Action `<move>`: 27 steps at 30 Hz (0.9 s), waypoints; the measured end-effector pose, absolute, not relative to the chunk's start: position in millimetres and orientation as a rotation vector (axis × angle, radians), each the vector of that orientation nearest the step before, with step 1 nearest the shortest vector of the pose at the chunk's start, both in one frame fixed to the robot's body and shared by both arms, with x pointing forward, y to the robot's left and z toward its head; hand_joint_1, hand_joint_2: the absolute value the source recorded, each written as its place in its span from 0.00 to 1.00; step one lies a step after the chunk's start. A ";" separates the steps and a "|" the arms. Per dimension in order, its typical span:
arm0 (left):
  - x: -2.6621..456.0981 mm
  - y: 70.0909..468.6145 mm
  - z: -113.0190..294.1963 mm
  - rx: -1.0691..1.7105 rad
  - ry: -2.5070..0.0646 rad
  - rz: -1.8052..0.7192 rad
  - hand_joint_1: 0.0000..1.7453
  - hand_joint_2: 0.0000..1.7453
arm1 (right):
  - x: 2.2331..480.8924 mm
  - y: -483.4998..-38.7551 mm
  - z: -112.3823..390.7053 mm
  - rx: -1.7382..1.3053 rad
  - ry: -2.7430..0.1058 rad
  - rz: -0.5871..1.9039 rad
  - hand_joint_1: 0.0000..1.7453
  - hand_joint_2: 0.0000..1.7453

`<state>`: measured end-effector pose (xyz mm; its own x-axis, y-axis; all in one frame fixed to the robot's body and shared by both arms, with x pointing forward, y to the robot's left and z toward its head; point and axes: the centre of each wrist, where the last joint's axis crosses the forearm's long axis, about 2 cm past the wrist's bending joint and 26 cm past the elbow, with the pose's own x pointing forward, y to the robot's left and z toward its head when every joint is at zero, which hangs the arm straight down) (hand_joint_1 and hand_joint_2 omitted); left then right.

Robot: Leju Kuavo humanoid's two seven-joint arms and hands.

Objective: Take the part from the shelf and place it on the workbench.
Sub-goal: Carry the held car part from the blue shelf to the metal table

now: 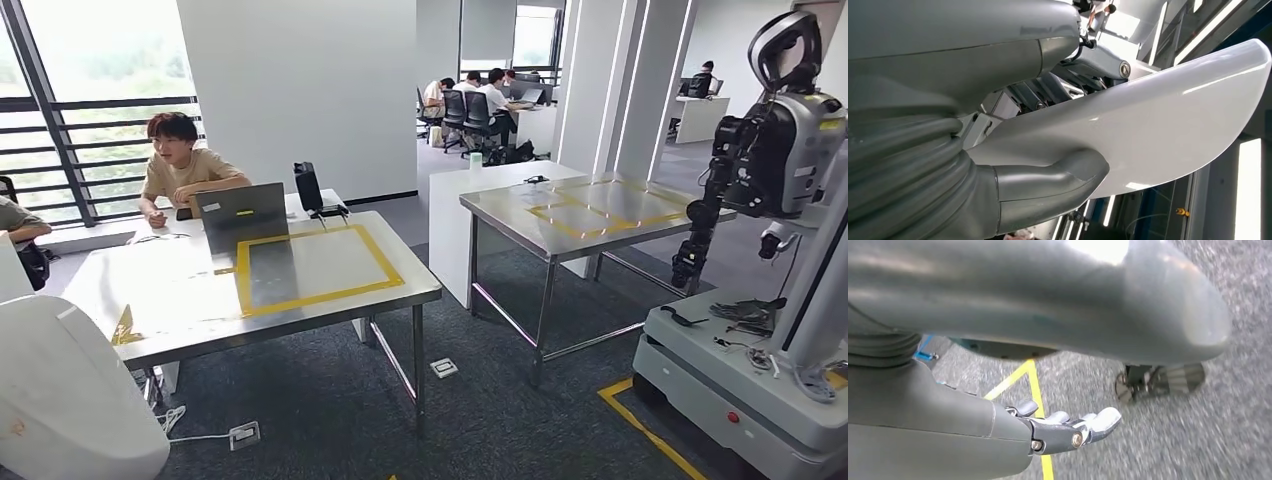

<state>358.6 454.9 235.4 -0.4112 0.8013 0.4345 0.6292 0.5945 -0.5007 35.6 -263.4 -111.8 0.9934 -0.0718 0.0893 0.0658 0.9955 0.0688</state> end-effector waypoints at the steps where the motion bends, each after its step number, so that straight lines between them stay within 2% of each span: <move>1: 358.3 456.0 236.5 -1.128 -2.179 0.344 1.00 1.00 | 35.8 -263.3 -111.8 0.066 -0.093 -0.073 0.00 0.00; 16: 319.8 474.5 220.5 -1.049 -2.248 0.348 1.00 1.00 | 33.8 -258.9 -111.7 0.100 -0.091 -0.093 0.00 0.00; 27: 309.2 481.5 220.8 -1.028 -2.280 0.357 1.00 1.00 | 34.5 -257.6 -111.5 0.112 -0.094 -0.091 0.00 0.00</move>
